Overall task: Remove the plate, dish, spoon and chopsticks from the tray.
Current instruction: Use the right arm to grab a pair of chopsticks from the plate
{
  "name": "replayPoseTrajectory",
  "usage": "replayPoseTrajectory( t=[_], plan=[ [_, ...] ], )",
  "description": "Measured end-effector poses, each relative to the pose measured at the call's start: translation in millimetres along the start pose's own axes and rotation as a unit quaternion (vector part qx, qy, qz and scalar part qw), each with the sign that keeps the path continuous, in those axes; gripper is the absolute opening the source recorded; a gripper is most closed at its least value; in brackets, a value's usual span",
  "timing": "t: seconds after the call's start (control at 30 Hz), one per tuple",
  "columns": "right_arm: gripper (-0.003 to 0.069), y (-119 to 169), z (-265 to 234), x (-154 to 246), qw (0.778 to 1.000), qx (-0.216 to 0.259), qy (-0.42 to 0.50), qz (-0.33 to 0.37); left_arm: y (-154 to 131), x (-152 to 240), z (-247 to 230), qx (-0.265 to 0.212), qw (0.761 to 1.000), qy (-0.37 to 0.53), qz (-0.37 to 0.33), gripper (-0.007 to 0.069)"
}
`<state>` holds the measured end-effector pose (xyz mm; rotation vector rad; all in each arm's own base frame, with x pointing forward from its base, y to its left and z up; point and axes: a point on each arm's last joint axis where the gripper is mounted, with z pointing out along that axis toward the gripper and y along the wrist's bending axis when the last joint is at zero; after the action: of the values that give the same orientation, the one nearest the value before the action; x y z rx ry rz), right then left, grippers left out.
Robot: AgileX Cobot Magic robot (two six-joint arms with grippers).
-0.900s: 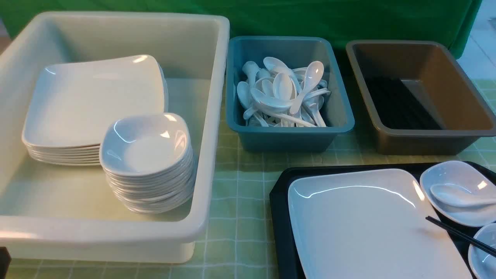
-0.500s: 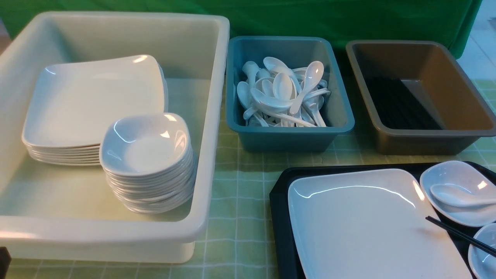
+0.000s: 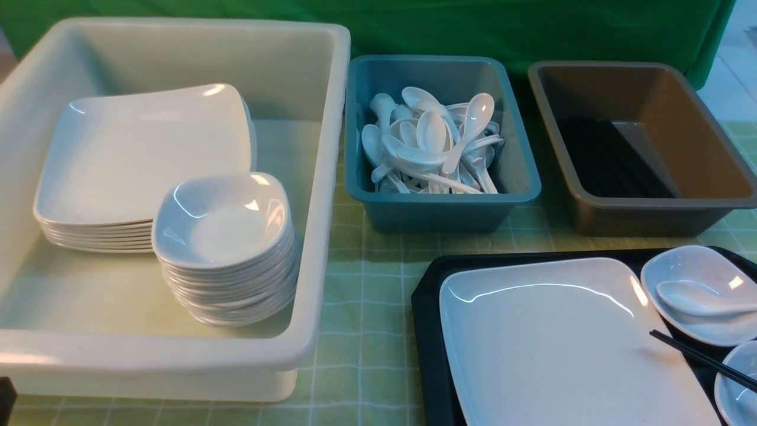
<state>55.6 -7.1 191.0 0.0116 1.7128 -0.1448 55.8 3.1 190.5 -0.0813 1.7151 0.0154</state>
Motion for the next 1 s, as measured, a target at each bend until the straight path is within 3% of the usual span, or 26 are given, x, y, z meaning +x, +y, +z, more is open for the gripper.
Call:
replayPoseTrajectory(
  t=[0.67,0.73,0.77,0.9,1.0],
  plan=[
    [0.0246,0.0,0.0,0.0,1.0,0.0,0.0,0.001,0.0,0.0,0.0,0.0,1.0,0.0,0.001,-0.0001],
    [0.0246,1.1,0.0,0.0,0.998,-0.006,0.0,0.067,0.0,0.0,0.0,0.0,1.0,0.0,0.001,-0.0001],
    [0.0246,2.7,0.0,-0.2,0.985,-0.015,0.001,0.17,0.0,0.0,0.0,0.0,1.0,0.0,0.001,-0.0001],
    [0.0246,4.8,-0.1,-0.5,0.934,-0.025,0.007,0.356,0.0,0.0,0.0,0.0,1.0,0.0,0.001,-0.0001],
    [0.0246,5.1,-0.1,-0.6,0.916,-0.027,0.008,0.4,0.0,0.0,0.0,0.0,1.0,0.0,0.0,-0.0001]
  ],
)
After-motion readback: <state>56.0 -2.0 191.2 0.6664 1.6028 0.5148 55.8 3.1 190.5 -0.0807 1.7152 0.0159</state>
